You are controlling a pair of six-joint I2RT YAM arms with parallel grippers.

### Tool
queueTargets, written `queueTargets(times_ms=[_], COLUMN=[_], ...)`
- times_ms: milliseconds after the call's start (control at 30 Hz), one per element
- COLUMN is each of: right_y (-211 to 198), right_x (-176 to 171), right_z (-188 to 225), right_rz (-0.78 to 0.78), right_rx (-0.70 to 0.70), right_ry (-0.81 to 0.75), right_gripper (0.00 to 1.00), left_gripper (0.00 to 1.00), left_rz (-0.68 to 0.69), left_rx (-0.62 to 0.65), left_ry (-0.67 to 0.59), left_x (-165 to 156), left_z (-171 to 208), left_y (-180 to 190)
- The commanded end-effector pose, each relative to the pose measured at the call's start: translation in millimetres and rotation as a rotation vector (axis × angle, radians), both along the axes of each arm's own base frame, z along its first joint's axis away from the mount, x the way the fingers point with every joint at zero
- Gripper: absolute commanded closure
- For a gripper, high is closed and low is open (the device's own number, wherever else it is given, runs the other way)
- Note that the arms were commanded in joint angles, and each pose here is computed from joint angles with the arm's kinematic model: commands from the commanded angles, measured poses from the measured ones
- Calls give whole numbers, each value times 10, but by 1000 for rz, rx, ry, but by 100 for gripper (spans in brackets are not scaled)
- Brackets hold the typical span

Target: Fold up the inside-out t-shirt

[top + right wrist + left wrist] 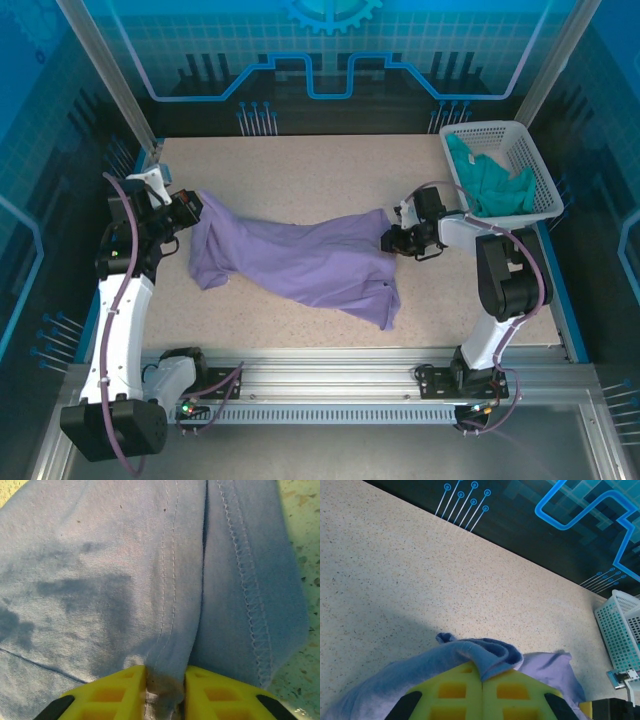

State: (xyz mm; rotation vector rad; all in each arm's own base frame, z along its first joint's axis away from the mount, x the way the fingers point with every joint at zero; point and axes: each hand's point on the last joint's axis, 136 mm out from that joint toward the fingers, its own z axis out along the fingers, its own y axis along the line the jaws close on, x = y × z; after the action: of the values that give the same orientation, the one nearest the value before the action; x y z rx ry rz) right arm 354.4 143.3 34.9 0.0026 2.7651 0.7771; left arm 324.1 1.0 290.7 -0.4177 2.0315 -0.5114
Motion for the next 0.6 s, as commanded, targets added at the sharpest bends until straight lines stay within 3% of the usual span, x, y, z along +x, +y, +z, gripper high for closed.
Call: queueTargets(times_ms=[0, 167, 333, 567], right_y=[75, 80, 125, 109], right_x=[22, 87, 129, 106], right_z=[147, 296, 557, 812], right_rz=[16, 21, 31, 26], right_rx=[31, 34, 79, 103], right_ry=[-52, -97, -171, -234], right_gripper=[79, 85, 100, 100], left_gripper=[100, 100, 100, 100], left_rz=[-17, -19, -22, -27], left_rx=[6, 3, 1, -3], left_ry=[-41, -42, -42, -49], left_x=[-8, -4, 0, 0], left_z=[68, 71, 71, 92], left_y=[-13, -17, -22, -34])
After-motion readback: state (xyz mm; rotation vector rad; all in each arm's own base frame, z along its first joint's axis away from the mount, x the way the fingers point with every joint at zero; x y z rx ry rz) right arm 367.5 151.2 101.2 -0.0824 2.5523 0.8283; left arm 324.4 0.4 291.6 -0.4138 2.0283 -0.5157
